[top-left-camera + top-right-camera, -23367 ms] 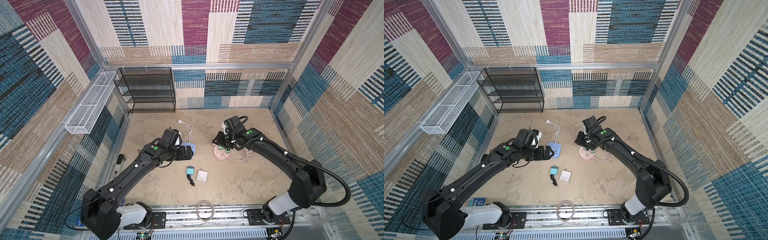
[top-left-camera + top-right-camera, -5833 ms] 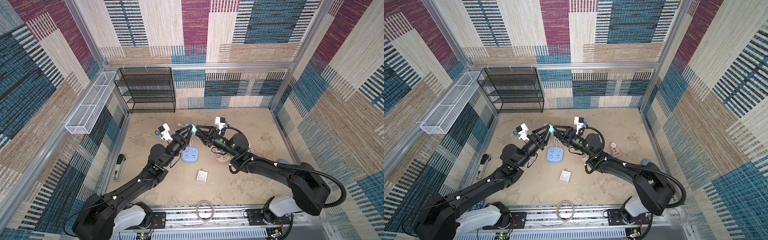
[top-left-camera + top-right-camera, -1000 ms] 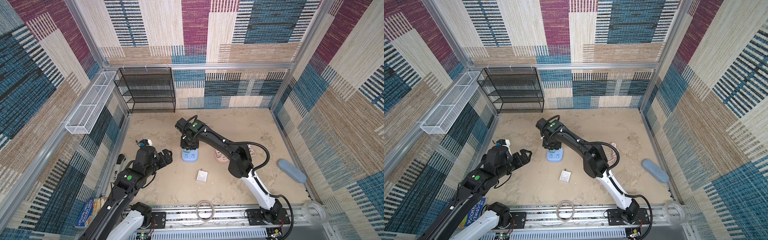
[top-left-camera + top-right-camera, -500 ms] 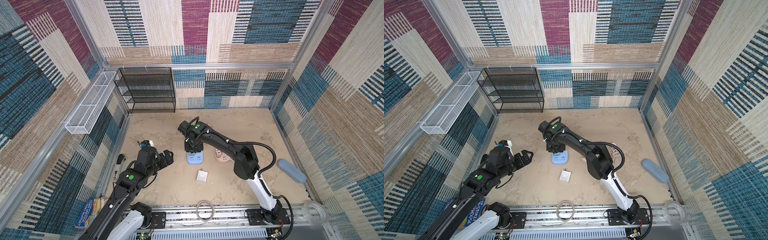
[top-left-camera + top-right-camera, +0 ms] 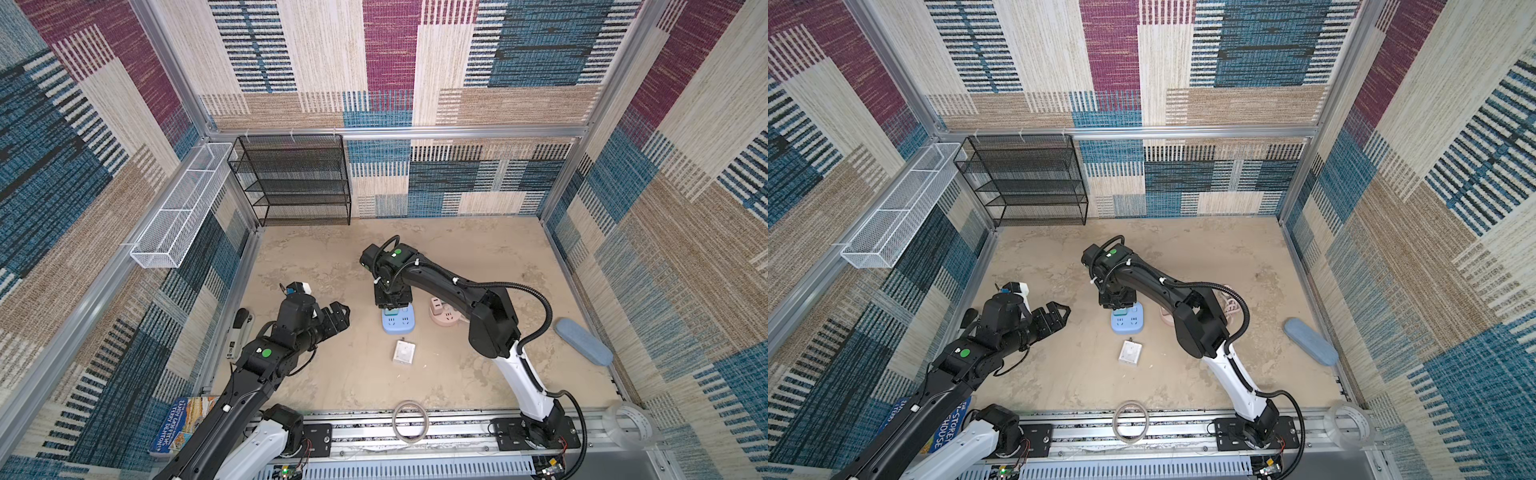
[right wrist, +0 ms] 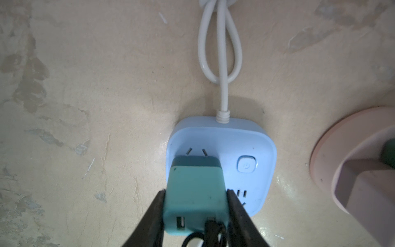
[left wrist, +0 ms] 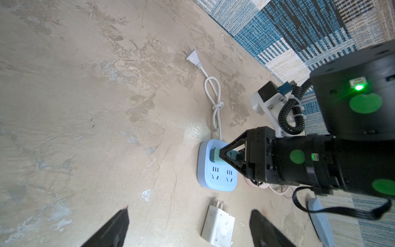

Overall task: Insert plugs into power strip
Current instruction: Insert the plug into the socket.

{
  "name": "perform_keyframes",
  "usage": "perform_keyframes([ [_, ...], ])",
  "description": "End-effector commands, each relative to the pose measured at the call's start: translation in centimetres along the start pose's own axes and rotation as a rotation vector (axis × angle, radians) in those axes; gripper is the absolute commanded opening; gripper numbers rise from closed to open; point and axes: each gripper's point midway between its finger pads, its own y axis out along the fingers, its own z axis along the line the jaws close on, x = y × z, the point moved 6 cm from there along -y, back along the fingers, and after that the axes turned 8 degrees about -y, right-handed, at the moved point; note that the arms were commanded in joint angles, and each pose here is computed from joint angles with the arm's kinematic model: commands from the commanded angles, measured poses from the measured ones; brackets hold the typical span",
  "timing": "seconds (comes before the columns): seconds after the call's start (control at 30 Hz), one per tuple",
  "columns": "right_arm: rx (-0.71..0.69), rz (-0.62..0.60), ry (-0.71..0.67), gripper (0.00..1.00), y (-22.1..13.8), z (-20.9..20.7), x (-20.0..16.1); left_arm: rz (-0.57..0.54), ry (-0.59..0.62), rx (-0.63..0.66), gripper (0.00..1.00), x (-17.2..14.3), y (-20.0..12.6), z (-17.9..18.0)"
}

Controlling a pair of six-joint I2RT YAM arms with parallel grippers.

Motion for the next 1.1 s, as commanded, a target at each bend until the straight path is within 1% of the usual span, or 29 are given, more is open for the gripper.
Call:
perform_keyframes([
  [0.0, -0.027, 0.067, -0.023, 0.00, 1.5, -0.8, -0.5, -0.013, -0.008, -0.024, 0.93, 0.3, 0.3, -0.4],
  [0.2, -0.033, 0.116, -0.046, 0.00, 3.5, -0.9, -0.6, 0.011, -0.005, -0.026, 0.93, 0.1, 0.9, -0.5],
  [0.43, -0.100, 0.134, -0.033, 0.00, 4.9, -1.7, -1.3, 0.012, -0.001, -0.025, 0.93, -0.1, 1.0, -0.3],
  [0.6, -0.101, 0.165, -0.046, 0.01, 6.2, -1.6, -1.5, 0.023, 0.004, -0.026, 0.93, -0.3, 1.2, -0.2],
  [0.67, -0.080, 0.163, -0.052, 0.04, 6.2, -1.3, -1.4, 0.023, 0.003, -0.027, 0.94, -0.3, 1.1, -0.3],
  [0.83, -0.027, 0.106, -0.057, 0.24, 4.3, -0.7, -0.5, 0.011, 0.007, -0.027, 0.94, -0.1, 0.8, -0.2],
  [1.07, 0.019, 0.041, -0.055, 0.32, 1.1, 0.0, 0.7, -0.005, 0.006, -0.036, 0.94, 0.2, 0.5, -0.6],
])
